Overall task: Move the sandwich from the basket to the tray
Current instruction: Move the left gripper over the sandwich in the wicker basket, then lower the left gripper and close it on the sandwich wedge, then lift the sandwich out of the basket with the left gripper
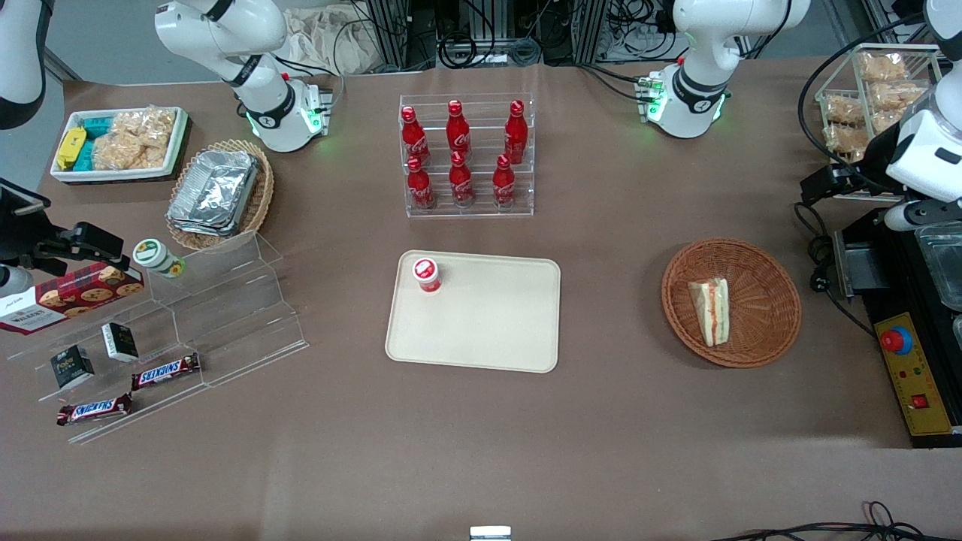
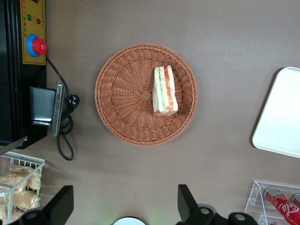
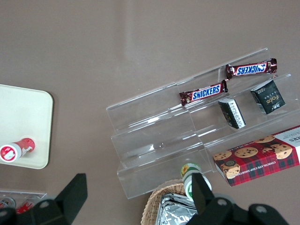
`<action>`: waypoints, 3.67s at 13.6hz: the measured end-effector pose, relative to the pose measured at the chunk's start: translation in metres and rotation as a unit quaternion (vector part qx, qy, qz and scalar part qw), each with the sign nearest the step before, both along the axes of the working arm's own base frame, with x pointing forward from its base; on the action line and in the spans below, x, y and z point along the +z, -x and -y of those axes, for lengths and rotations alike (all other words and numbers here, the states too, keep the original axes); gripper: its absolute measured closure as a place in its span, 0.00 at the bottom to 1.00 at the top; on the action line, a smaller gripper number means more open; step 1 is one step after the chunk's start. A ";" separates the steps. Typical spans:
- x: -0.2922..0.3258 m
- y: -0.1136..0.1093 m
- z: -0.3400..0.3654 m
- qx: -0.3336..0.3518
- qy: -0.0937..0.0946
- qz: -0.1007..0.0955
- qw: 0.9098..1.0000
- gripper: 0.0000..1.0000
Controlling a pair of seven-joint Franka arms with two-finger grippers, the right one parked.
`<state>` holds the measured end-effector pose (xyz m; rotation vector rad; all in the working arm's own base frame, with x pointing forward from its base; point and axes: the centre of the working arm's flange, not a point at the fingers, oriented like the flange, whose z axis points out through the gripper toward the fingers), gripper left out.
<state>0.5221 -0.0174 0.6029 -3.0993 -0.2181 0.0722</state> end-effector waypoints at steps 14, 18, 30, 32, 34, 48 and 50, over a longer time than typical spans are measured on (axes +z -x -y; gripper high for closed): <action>-0.076 -0.025 0.005 -0.008 0.001 -0.074 0.997 0.00; -0.154 -0.061 0.032 0.000 -0.004 -0.089 0.996 0.00; -0.343 -0.041 0.060 -0.001 -0.034 -0.055 0.998 0.00; -0.355 -0.040 0.059 -0.002 -0.041 -0.052 0.998 0.04; -0.357 -0.041 0.059 0.003 -0.043 -0.049 0.998 0.26; -0.105 -0.062 0.100 0.015 -0.067 -0.064 0.996 0.85; -0.059 -0.045 0.122 0.000 -0.068 -0.067 0.995 0.85</action>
